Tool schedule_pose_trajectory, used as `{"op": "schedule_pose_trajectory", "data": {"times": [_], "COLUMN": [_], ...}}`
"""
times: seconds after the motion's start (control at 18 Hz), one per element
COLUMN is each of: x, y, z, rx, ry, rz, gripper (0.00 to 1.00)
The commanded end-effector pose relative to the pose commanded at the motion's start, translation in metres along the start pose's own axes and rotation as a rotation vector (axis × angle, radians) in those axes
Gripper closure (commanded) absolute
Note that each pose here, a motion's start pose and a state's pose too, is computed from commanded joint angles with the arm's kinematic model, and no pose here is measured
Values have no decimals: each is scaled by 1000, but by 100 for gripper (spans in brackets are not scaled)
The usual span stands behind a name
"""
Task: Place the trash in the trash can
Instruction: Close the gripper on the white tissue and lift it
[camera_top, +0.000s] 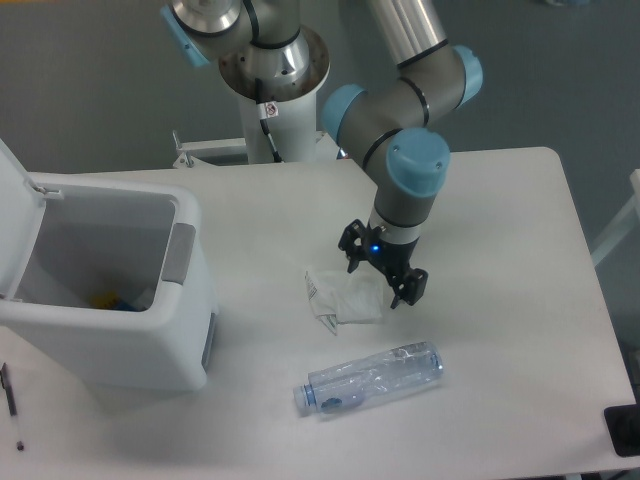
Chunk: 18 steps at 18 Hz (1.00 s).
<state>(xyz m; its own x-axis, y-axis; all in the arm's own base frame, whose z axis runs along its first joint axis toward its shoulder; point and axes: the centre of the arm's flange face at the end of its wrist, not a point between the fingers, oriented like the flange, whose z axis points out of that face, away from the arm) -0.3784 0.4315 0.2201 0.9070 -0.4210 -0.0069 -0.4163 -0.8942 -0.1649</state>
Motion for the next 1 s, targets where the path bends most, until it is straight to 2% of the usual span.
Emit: {"op": "schedule_pose_trajectory", "data": {"times": [0.22,0.33,0.56,0.72,1.0], "x": [4,5,4,2,-1], "y": [-3,-7,-9,-10,-8], "z": [15,19,18,13,5], "rx": [-4,-16,-19,-17,-13], "ry": [15,15,8,-2,-17], "rz": [8,10,-17,-37,-42], "gripper": [8,22,66,88,99]}}
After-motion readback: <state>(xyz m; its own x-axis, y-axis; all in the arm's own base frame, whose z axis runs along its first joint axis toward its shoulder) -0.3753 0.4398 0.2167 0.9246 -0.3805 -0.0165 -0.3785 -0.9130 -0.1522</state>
